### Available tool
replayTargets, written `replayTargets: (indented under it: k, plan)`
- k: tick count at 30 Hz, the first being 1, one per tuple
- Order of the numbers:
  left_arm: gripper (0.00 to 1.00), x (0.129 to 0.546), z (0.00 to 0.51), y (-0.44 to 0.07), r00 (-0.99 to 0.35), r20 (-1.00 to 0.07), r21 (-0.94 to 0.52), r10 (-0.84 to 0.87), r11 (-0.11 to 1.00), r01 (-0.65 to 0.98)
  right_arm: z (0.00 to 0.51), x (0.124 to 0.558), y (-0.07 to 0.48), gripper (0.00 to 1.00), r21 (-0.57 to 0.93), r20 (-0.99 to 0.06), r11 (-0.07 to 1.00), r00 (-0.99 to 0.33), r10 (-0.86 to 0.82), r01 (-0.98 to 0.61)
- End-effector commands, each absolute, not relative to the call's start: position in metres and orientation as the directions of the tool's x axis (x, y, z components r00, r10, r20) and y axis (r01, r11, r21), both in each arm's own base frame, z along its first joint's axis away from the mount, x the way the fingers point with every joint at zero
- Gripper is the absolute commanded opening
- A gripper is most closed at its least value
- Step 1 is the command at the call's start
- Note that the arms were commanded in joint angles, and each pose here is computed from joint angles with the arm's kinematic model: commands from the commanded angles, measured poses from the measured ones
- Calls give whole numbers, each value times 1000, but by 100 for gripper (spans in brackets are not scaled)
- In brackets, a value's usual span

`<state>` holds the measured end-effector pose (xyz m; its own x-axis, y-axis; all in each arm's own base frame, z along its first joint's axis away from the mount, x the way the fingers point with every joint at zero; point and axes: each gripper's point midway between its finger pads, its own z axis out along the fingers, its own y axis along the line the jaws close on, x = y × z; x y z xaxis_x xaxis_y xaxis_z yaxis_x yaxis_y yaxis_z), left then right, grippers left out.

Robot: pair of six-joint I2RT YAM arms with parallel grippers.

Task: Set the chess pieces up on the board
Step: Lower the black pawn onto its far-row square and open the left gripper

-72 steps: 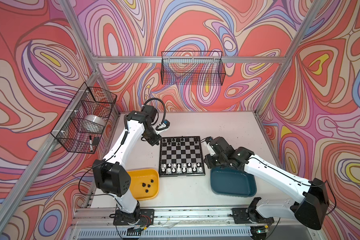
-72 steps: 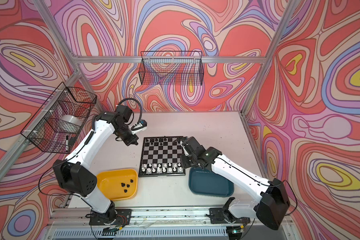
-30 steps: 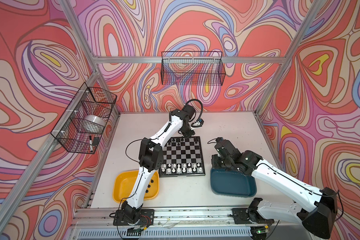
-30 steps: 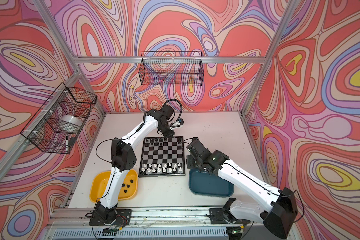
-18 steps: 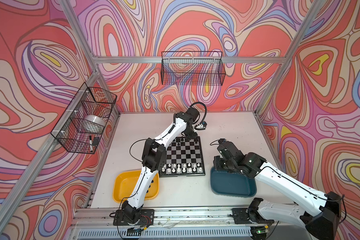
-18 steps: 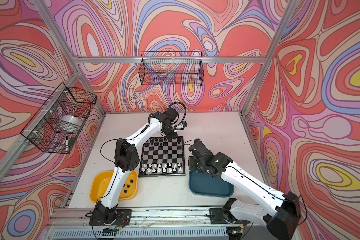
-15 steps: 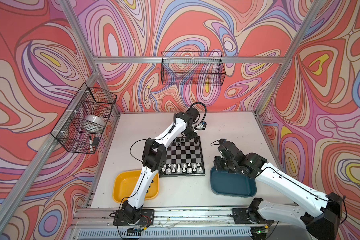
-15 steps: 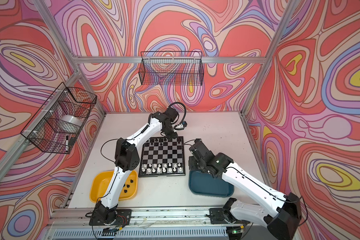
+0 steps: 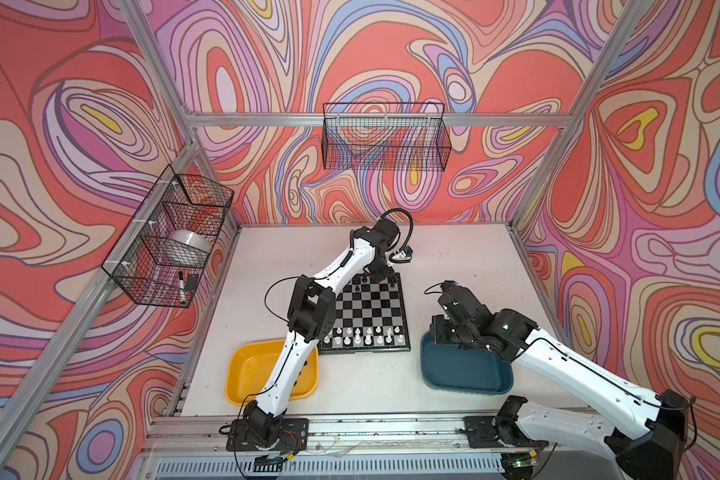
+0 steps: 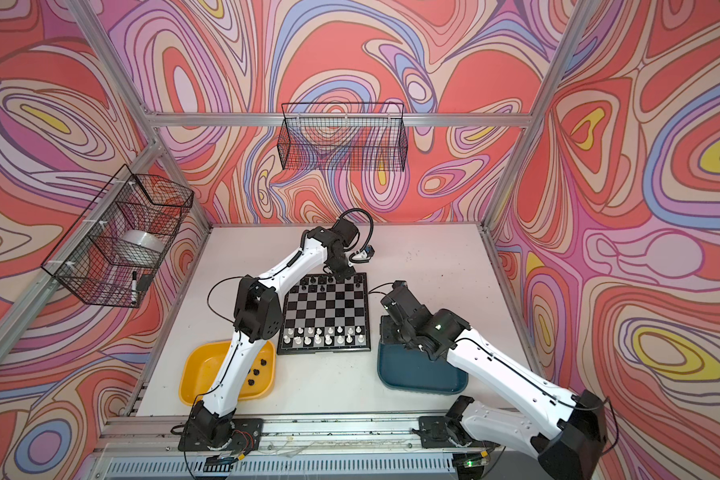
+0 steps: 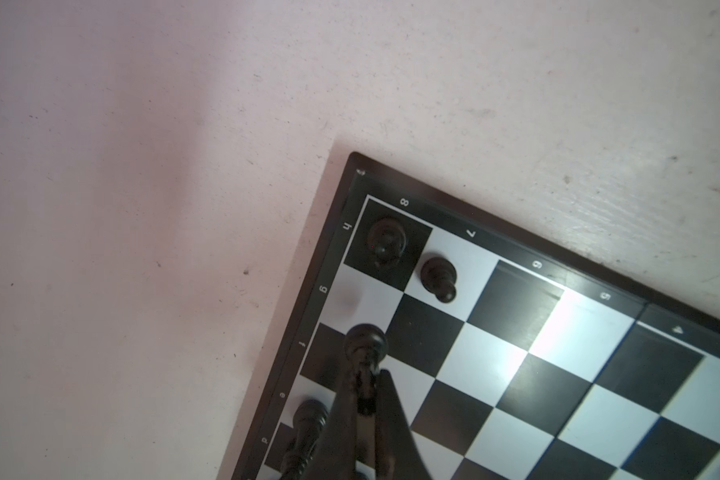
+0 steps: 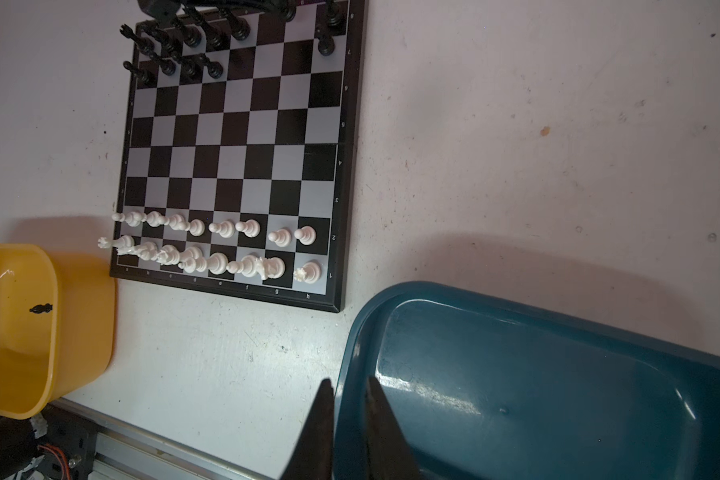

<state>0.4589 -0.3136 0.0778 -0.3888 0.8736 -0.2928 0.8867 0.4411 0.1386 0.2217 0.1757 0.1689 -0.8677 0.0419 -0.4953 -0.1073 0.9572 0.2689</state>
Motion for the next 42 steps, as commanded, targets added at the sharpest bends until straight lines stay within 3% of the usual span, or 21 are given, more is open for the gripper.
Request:
replayTargets:
  k: [1,42]
  plan:
    - [10,463,74,-317,-372,-292,155,881,427,891,168,219,170,15,257,-498,962,-866,49,-93]
    - [14,467,58,-320,-366,-281,166,887,420,892,170,215,164,14,262,-511,962,-856,74,-73]
